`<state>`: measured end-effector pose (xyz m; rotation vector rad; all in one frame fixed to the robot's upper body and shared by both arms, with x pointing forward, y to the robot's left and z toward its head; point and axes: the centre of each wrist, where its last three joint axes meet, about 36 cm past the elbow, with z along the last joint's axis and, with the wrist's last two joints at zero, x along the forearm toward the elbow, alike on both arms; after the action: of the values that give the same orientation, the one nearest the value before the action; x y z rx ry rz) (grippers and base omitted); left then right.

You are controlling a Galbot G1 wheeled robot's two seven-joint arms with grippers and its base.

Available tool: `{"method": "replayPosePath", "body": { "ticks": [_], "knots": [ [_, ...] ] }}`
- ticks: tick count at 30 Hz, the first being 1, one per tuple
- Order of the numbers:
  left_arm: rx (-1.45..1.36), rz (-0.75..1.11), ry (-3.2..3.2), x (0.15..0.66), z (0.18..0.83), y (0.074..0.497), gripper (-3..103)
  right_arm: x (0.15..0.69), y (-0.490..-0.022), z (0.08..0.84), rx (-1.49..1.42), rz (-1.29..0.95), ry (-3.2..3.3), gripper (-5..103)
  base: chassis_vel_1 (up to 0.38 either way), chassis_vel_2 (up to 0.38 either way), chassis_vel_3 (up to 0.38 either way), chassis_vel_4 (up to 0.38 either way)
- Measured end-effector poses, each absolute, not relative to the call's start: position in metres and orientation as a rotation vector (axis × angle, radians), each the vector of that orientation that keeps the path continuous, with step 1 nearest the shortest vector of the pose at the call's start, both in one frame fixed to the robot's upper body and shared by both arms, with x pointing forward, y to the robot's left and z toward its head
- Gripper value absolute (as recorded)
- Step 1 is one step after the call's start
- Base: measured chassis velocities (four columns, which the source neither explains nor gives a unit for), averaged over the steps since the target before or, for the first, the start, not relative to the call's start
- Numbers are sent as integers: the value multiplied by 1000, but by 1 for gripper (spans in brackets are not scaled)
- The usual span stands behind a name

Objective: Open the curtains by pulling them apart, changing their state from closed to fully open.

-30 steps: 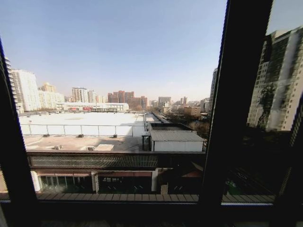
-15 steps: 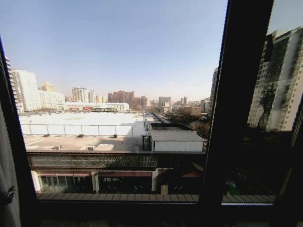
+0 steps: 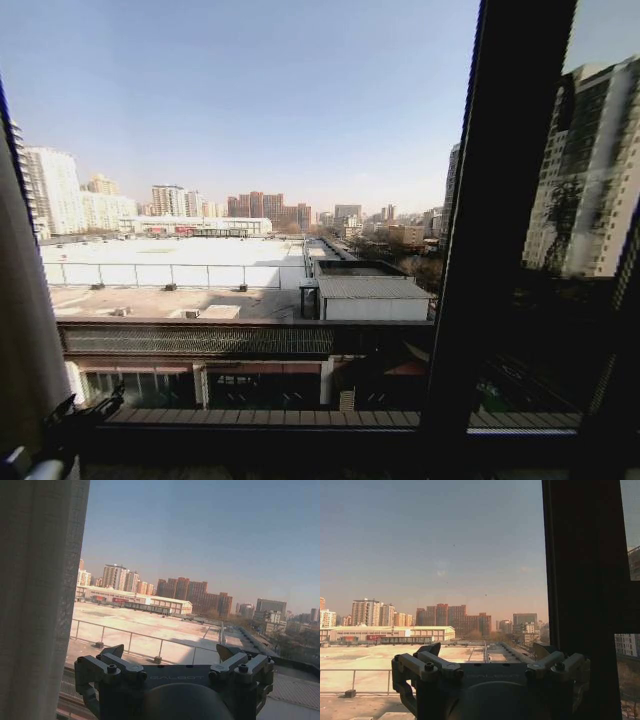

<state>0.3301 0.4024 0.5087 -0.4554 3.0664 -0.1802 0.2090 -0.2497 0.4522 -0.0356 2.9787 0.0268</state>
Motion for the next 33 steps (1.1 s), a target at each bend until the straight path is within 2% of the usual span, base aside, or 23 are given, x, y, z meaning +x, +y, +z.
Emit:
{"method": "replayPosePath", "body": {
  "ticks": [5, 11, 16, 23, 28, 30, 33],
  "knots": [
    [-311, -188, 3097, 325, 512, 363, 100, 217, -249, 453, 47, 57, 2956, 100, 0, 0, 0, 0],
    [-136, -169, 3148, 327, 498, 343, 100, 228, -249, 450, 160, 105, 2944, 100, 0, 0, 0, 0],
    [-74, -137, 3189, 327, 481, 340, 100, 235, -251, 444, 188, 130, 2956, 100, 0, 0, 0, 0],
    [-81, -134, 3221, 337, 455, 338, 100, 242, -248, 425, 104, 176, 3096, 100, 0, 0, 0, 0],
    [28, -162, 3201, 343, 442, 344, 100, 246, -249, 421, 35, 200, 3142, 100, 0, 0, 0, 0],
    [63, -139, 3206, 342, 440, 348, 100, 246, -251, 421, 17, 205, 3143, 100, 0, 0, 0, 0],
    [192, 13, 3228, 336, 435, 360, 100, 248, -255, 422, -11, 204, 3149, 100, 0, 0, 0, 0]
  ]
}}
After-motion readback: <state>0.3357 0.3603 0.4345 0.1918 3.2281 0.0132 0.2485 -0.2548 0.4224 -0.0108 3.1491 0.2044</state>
